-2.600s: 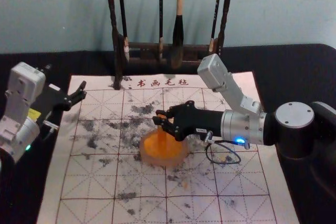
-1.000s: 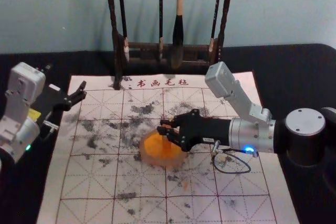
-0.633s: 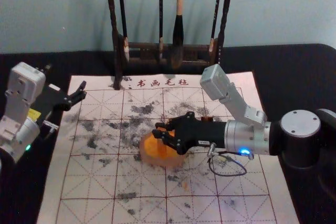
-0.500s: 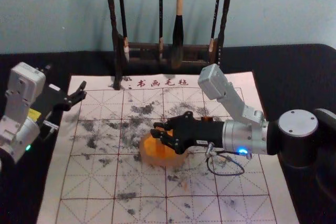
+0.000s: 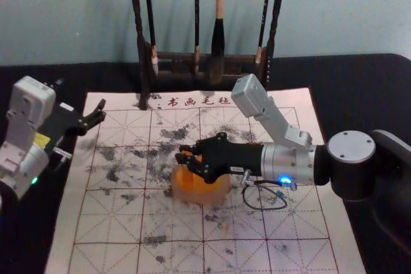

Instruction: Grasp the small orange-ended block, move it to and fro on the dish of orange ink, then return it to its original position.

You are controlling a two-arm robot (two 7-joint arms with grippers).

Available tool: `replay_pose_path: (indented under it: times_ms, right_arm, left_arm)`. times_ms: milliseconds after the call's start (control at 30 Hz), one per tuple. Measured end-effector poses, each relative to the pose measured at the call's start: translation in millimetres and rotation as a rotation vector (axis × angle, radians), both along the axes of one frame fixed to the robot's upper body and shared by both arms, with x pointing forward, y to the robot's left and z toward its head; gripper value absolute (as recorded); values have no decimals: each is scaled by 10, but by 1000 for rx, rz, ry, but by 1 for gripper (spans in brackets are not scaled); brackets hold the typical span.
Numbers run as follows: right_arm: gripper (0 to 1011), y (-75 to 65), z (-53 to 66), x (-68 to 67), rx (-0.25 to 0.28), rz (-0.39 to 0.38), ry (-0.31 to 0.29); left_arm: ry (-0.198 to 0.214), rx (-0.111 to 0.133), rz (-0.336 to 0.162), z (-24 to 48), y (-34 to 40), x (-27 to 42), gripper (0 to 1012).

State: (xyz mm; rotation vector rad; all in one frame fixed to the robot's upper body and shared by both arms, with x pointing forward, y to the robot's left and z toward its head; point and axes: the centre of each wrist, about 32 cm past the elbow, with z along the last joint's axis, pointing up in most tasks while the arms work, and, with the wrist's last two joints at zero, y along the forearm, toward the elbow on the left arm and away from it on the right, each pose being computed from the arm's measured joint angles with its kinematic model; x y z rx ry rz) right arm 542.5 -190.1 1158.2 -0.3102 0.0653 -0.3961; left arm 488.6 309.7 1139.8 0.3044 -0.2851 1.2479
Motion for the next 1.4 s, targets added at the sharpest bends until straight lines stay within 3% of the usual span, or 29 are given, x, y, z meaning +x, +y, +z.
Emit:
replay_pose_path:
  times_ms: [600, 1400]
  right_arm:
    - [107, -45, 21, 90, -7, -47, -16]
    - [107, -269, 58, -28, -23, -45, -15]
  left_arm:
    - [0, 0, 0, 0, 0, 0, 1001]
    - [0, 0, 0, 0, 0, 0, 1001]
